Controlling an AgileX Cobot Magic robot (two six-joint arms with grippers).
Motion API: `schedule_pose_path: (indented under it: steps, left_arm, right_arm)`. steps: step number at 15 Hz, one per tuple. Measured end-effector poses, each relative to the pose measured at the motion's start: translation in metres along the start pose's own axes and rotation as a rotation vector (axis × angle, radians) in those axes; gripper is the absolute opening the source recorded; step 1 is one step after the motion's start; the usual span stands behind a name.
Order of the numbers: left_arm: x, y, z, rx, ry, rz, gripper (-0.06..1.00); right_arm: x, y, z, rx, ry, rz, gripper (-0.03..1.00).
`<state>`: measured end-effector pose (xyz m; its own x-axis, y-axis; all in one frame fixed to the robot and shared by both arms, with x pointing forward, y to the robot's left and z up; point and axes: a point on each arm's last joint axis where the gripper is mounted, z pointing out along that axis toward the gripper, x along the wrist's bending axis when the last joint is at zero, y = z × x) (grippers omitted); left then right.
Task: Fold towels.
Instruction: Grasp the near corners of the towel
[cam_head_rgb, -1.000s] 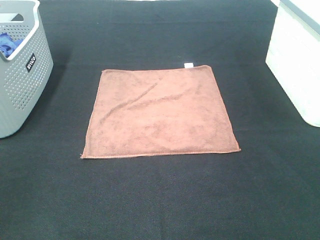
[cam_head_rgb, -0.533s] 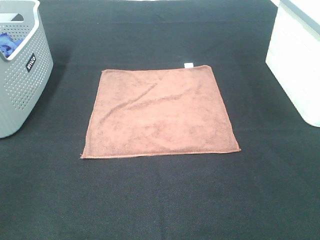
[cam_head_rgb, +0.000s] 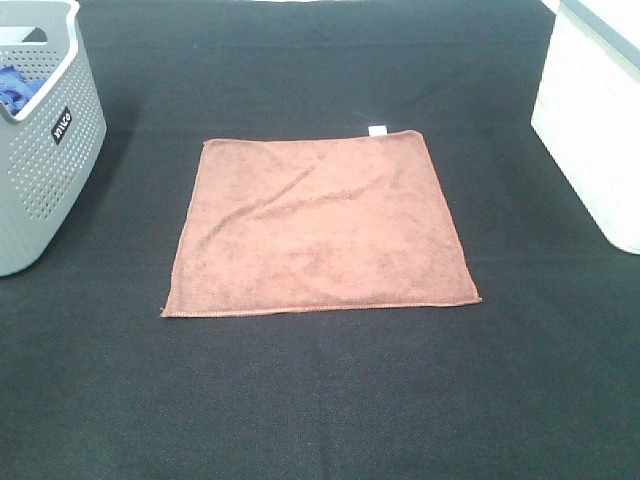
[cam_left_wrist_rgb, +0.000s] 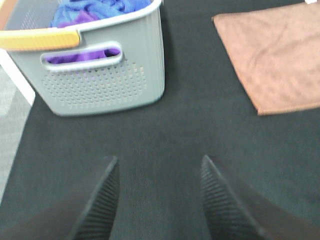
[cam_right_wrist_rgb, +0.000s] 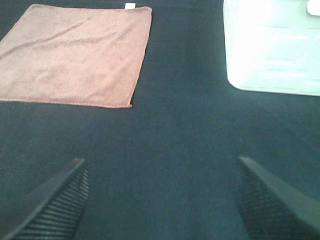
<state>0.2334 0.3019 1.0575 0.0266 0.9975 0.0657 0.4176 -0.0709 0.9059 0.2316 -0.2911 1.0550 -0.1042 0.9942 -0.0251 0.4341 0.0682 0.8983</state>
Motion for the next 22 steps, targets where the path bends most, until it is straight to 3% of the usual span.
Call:
schedule_pose_path:
  steps: [2,4,8,9,13,14,17,22]
  left_arm:
    - [-0.002,0.015,0.002,-0.086,-0.027,-0.026,0.49]
    - [-0.007,0.029,0.017,-0.077,-0.092,-0.103,0.5]
    - [-0.018,0.05,0.077,0.146,-0.227,-0.285,0.51]
    - [-0.018,0.05,0.077,0.146,-0.227,-0.285,0.51]
    - [-0.036,0.049,0.145,0.409,-0.396,-0.391,0.51]
    - [-0.043,0.044,0.172,0.47,-0.465,-0.427,0.53]
    - [-0.052,0.026,0.223,0.569,-0.522,-0.526,0.62]
    - [-0.056,-0.011,0.29,0.717,-0.501,-0.582,0.63]
  right_arm:
    - [-0.001,0.01,0.001,-0.006,-0.002,0.008,0.75]
    - [-0.003,0.019,0.013,0.063,0.002,0.017,0.75]
    - [-0.007,0.043,0.06,0.209,0.016,0.077,0.75]
    - [-0.007,0.043,0.06,0.209,0.016,0.077,0.75]
    - [-0.011,0.073,0.116,0.428,0.038,0.113,0.75]
    - [-0.01,0.086,0.142,0.487,0.068,0.156,0.75]
    - [-0.005,0.091,0.201,0.631,0.166,0.219,0.75]
    - [0.01,0.065,0.302,0.812,0.399,0.306,0.75]
